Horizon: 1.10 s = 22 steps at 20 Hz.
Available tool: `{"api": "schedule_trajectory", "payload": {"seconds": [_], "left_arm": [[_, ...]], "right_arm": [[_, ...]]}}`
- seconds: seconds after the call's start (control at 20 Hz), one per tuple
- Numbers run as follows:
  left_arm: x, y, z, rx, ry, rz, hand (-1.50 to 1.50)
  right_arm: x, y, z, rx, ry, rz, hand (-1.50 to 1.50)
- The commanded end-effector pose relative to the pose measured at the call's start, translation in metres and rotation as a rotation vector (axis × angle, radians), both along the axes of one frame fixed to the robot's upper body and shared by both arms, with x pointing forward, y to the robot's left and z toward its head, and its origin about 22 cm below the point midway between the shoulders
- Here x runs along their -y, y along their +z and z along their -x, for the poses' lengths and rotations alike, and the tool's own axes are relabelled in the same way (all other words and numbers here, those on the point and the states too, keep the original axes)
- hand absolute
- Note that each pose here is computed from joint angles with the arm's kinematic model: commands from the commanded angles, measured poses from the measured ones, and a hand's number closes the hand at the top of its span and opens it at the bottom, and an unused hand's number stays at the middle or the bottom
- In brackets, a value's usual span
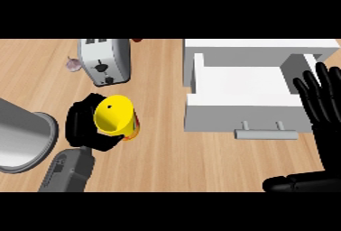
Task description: Pick up the cup, place it into the drawer and close the drawer
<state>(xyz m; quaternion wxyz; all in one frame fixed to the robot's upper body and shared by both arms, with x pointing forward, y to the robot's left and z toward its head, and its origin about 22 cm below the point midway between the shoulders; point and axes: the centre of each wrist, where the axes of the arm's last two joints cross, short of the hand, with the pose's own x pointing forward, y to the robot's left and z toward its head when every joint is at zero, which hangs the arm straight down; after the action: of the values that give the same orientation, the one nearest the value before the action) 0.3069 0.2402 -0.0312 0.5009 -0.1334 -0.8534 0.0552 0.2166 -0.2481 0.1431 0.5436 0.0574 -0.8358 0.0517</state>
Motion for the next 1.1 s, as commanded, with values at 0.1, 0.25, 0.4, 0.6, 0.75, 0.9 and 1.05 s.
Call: {"api": "schedule_trajectory", "payload": {"seconds": [0.1, 0.25, 0.4, 0.6, 0.75, 0.9, 1.05], "left_arm": [[0.04, 0.069, 0.0, 0.015, -0.066, 0.044, 1.5], [0.056, 0.11, -0.017, 0.039, -0.073, 0.036, 1.5], [0.063, 0.118, -0.037, 0.062, -0.051, 0.004, 1.5], [0.074, 0.16, -0.037, 0.06, -0.065, -0.041, 1.5], [0.105, 0.177, -0.045, 0.066, -0.048, -0.048, 1.5], [0.116, 0.18, -0.063, 0.062, -0.044, -0.089, 1.5], [0.133, 0.194, -0.078, 0.045, -0.072, -0.114, 1.5]], "right_arm": [[0.008, 0.003, -0.002, 0.003, 0.01, -0.008, -1.5], [-0.011, 0.009, 0.004, 0.011, 0.015, -0.003, -1.5], [-0.001, -0.002, 0.005, 0.013, -0.01, 0.019, -1.5], [0.001, -0.009, -0.004, 0.011, -0.001, 0.021, -1.5], [0.003, 0.004, 0.01, 0.017, 0.014, 0.007, -1.5], [0.006, 0.01, -0.01, 0.01, 0.001, 0.025, -1.5], [0.009, 0.0, -0.009, -0.005, 0.009, 0.007, -1.5]]}}
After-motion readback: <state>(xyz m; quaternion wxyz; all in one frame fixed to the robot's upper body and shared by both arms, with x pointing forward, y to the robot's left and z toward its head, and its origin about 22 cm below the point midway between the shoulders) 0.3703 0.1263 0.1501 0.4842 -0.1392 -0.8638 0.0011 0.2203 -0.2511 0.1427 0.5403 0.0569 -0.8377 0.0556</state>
